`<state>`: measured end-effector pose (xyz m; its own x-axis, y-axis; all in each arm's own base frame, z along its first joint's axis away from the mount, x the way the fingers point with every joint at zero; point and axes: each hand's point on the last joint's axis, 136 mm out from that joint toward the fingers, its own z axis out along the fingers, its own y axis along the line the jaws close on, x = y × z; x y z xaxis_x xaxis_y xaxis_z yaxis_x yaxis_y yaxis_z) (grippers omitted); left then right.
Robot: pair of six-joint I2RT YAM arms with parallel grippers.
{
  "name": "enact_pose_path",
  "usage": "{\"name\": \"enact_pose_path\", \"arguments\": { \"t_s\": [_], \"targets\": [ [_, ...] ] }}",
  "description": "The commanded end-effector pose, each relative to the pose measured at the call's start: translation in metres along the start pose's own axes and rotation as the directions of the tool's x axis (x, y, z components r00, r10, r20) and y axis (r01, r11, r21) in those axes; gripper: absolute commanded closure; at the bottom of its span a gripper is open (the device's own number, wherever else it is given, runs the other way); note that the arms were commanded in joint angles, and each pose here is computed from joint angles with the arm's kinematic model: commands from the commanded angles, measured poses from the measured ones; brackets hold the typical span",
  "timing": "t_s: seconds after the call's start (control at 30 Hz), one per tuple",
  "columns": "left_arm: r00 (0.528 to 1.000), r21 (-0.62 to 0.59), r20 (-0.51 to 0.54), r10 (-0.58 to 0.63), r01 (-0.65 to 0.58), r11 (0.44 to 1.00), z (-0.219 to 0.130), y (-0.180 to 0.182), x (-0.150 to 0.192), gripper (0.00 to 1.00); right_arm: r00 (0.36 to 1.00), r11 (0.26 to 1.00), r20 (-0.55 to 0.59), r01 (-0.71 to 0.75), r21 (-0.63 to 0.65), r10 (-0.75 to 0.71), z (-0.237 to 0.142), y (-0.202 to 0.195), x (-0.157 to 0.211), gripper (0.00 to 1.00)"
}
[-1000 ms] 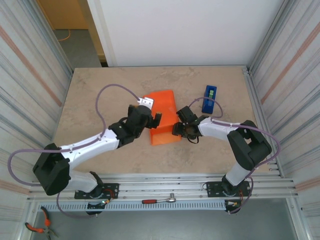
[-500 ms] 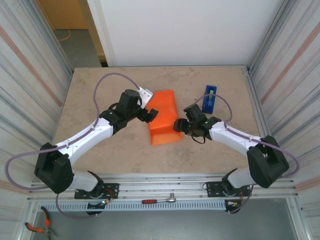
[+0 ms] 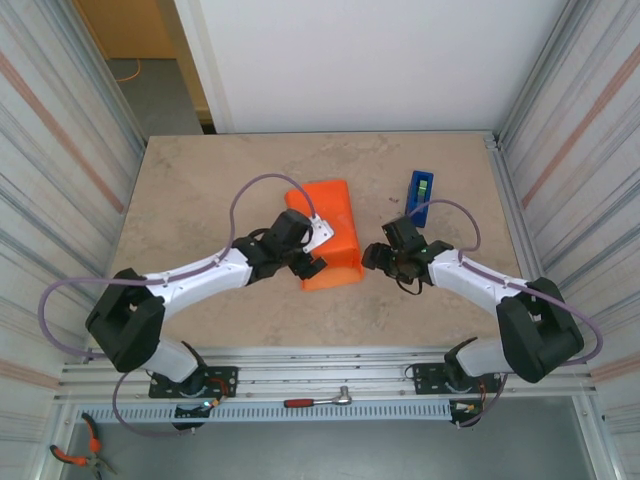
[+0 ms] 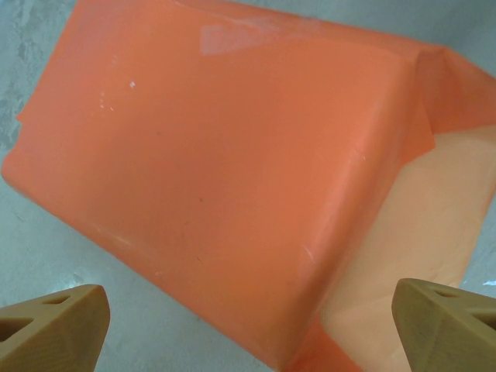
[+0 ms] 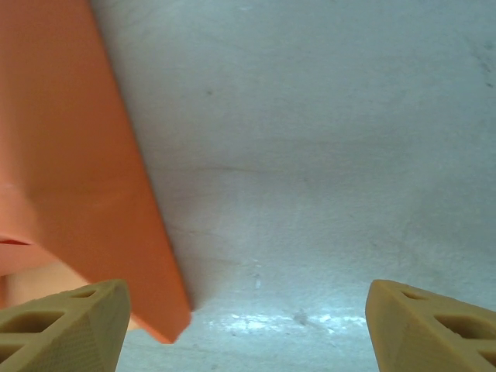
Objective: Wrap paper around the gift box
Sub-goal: Fold the third fold of the wrapping paper on the gift box, then fold the wrapping paper for the gift box.
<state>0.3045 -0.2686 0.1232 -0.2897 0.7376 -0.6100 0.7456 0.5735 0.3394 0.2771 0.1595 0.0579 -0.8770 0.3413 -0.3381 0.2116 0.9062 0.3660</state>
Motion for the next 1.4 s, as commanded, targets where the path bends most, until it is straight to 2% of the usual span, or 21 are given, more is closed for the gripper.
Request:
{"name": "enact_pose_path", "arguments": {
  "t_s": [0.0, 0.17, 0.37, 0.67, 1.07, 1.2, 1.37],
  "targets": [
    [0.998, -0.057, -0.031, 0.052, -0.053, 0.997, 0.004, 0.003, 0.008, 0.06, 0.999, 0.999, -0.033, -0.038, -0.035, 0.037, 0.002, -0.005, 0.006, 0.21],
    [0.995, -0.064, -0.046, 0.088, -0.091, 0.994, 0.01, 0.0, 0.007, 0.06, 0.993, 0.987, -0.06, -0.109, -0.121, 0.103, 0.005, -0.011, 0.007, 0.23],
    [0.989, -0.086, -0.079, 0.128, -0.134, 0.987, 0.021, -0.001, 0.012, 0.06, 0.991, 0.981, -0.065, -0.128, -0.146, 0.119, 0.005, -0.011, 0.004, 0.24],
    [0.99, -0.18, -0.079, 0.12, -0.132, 0.975, 0.024, 0.013, 0.013, 0.07, 0.995, 0.974, -0.07, -0.087, -0.211, 0.074, 0.001, 0.009, 0.011, 0.26],
    [0.987, -0.174, -0.104, 0.123, -0.139, 0.975, 0.032, 0.01, 0.021, 0.08, 0.997, 0.97, -0.077, -0.016, -0.241, -0.003, 0.008, 0.037, 0.023, 0.3],
    [0.987, -0.173, -0.107, 0.118, -0.136, 0.976, 0.034, 0.009, 0.022, 0.08, 0.996, 0.973, -0.083, 0.005, -0.23, -0.024, 0.014, 0.042, 0.022, 0.34],
    [0.987, -0.173, -0.108, 0.115, -0.133, 0.976, 0.034, 0.009, 0.022, 0.08, 0.995, 0.979, -0.082, 0.031, -0.204, -0.048, 0.023, 0.046, 0.02, 0.46]
  ]
}}
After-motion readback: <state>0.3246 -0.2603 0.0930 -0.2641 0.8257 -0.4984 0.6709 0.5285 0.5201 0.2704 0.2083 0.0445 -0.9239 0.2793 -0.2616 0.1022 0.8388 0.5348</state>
